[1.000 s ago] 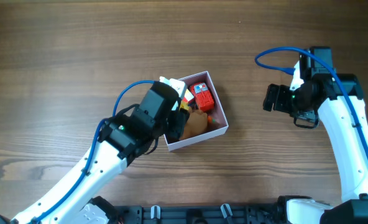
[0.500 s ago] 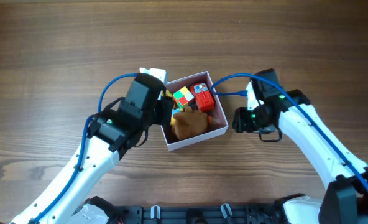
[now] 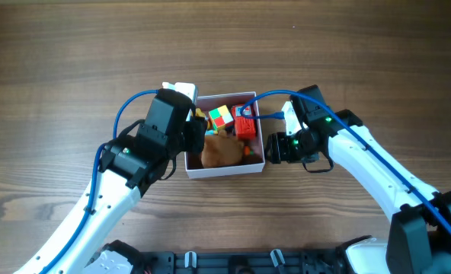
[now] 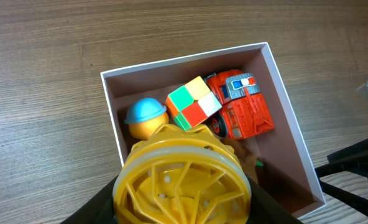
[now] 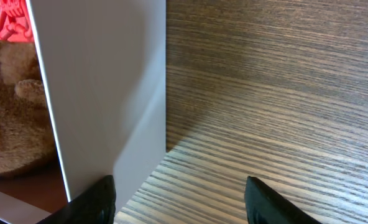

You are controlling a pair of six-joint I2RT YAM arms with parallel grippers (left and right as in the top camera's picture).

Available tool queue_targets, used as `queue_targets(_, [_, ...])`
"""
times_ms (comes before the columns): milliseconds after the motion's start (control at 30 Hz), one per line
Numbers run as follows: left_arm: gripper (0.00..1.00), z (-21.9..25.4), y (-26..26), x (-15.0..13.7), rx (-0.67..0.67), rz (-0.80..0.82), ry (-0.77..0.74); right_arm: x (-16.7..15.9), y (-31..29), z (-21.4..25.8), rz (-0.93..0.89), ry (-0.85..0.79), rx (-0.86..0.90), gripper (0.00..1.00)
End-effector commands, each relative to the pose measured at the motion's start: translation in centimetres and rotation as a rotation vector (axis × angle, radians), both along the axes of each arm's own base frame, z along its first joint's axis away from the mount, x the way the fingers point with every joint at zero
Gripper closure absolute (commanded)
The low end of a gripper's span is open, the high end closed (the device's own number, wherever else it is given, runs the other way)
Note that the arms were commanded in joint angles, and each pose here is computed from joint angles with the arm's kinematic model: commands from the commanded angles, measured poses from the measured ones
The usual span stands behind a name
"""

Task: Pack container
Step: 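Place the yellow toy into the box while the right gripper steadies the box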

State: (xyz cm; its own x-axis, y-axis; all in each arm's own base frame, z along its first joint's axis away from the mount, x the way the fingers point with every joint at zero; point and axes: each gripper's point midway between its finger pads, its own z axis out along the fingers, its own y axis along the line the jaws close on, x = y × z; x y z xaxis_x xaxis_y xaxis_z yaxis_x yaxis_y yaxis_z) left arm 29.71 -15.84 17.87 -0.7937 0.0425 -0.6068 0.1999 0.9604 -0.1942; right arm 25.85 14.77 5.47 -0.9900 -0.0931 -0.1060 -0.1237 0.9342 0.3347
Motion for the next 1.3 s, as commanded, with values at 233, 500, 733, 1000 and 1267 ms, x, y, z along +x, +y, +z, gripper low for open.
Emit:
queue_targets(233, [0.96,1.3,-4.0,-2.2,-0.01,-0.231,-0.037,6.6,-10.4,6.7,-0.384,-0.157,-0.108,0.22])
queue_targets(500, [0.96,-3.4,-10.8,-3.3,0.057,-0.454,-0.004,4.8,-14.4,7.8,-0.418,-0.13,-0.169,0.21])
queue_targets(733, [0.96,-10.7,-11.8,-4.6,0.169,-0.5,0.173,4.8,-14.4,7.8,-0.417,-0.129,-0.17,0.21])
queue_targets(1000, [0.32,-10.7,-11.8,-4.6,0.169,-0.5,0.173,4.8,-14.4,7.8,-0.417,-0.128,-0.17,0.2])
queue_targets(1267, [0.17,-6.3,-12.5,-3.1,0.139,-0.478,0.074,4.8,-14.4,7.8,-0.401,-0.133,-0.172,0.2])
